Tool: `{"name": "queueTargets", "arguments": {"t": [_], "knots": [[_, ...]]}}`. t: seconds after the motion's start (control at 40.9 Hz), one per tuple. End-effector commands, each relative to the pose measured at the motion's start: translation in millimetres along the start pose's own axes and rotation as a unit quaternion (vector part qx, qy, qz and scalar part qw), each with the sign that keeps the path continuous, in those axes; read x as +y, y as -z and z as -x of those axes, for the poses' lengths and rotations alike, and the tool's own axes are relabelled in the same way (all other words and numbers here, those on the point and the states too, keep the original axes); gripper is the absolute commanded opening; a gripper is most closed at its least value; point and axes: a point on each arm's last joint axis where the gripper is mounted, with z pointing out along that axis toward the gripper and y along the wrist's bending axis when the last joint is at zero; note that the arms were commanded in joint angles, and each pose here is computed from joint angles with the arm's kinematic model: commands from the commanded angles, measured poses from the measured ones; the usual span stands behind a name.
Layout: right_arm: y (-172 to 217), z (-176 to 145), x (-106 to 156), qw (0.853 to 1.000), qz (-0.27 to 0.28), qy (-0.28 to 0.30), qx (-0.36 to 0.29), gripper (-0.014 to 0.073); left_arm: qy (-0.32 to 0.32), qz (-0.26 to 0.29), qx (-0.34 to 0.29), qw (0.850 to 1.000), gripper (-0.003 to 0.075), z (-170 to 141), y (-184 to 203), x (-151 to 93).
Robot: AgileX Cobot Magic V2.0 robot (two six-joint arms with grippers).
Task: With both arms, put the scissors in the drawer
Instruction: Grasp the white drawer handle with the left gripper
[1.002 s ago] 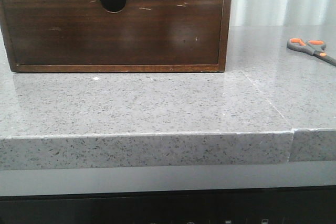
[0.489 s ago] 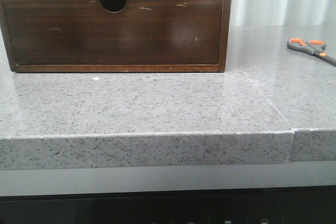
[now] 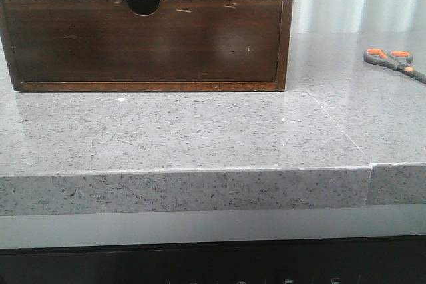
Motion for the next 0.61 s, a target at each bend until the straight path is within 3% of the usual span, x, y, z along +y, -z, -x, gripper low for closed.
{"name": "queueTargets", "arguments": {"t": [0.0,0.22,0.587], "knots": [[6,14,-3,0.999,-0.010,0.004,-0.048,0.0550,0.059,-0.046,-0.029,0.997,0.0554,14,-9,-9],[6,14,-3,0.999,-0.010,0.004,-0.048,0.0550,0.123,-0.131,-0.029,0.983,0.0554,23,-35,-15],[6,14,-3,0.999,-0.010,0.004,-0.048,0.0550,0.182,-0.171,0.026,0.968,0.0554,23,-82,-3]]}}
